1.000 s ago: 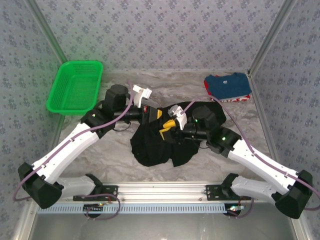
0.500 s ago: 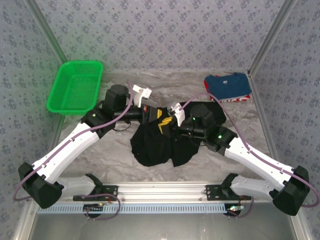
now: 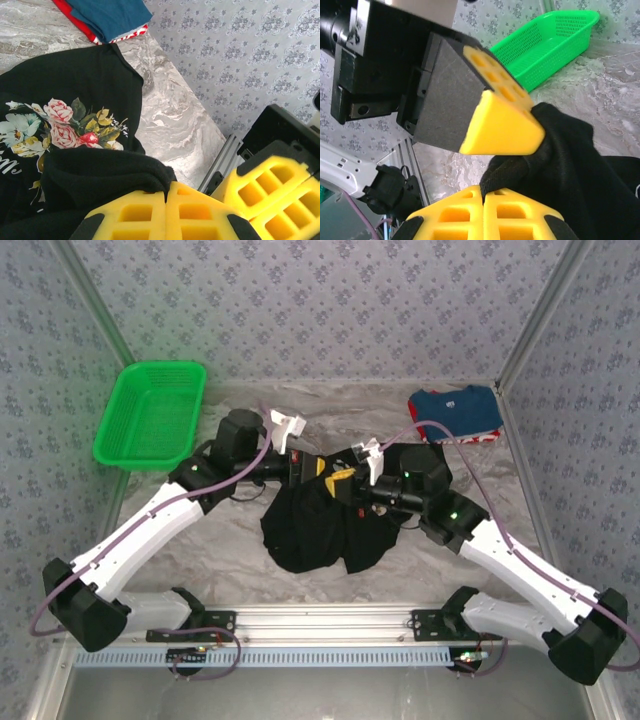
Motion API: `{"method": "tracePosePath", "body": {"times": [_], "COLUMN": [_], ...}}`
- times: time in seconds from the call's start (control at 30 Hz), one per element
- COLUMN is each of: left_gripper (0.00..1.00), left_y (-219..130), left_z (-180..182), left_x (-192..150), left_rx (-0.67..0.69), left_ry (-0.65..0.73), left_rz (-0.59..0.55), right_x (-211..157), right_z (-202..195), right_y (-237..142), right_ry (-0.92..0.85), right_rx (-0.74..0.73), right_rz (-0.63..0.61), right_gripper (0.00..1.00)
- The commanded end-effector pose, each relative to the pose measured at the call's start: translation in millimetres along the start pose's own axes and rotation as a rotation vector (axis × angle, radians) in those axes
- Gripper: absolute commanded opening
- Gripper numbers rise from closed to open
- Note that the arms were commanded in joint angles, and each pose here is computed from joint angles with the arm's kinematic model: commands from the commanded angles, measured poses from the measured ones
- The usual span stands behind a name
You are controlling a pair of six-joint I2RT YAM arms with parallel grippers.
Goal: Fold the inside-out t-shirt
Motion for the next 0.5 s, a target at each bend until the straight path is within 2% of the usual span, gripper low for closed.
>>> {"method": "tracePosePath", "body": {"times": [0.0,0.1,0.2,0.3,0.47], "left_gripper": [0.13,0.37,0.49,0.55,0.59], "left_y": [-4.7,-17.7,-34.0,-43.6,-30.2], "left_z": [11.7,15.0,15.3,16.2,8.1], "left_x": [8.5,11.4,7.5,-5.9,-34.3], "left_rx": [0.053,0.074,0.131,0.172,0.079], "left_ry": [0.004,0.034,0.093,0.121,0.130], "left_rz": [-0.060,-0.111,-0.162,-0.188,-0.201], "right_x": [12.6,21.3,30.8,39.2,45.3], "right_z": [4.3,0.0,0.4,1.5,-0.2], "right_y": [-10.9,-13.0,-12.8,-12.0,-7.9], "right_ry": [0.075,0.133,0.154,0.158,0.197], "right_rx": [0.092,0.102,0.100,0.104,0.099], "right_rz": [-0.085,-0.158,-0.233,-0.294,-0.326], "right_gripper": [0.00,0.00,0.00,0.00,0.00]}}
Point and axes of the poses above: each hand's point on the last joint's axis, 136 mm out from that joint toward the fingers, its own y axis out along the fingers, its own z axis along the line the jaws close on, x = y × z, the point moved 10 cm from there along -y, back along the fingers, and after that the axes turned 13 degrees about y, right-handed, at the moved point
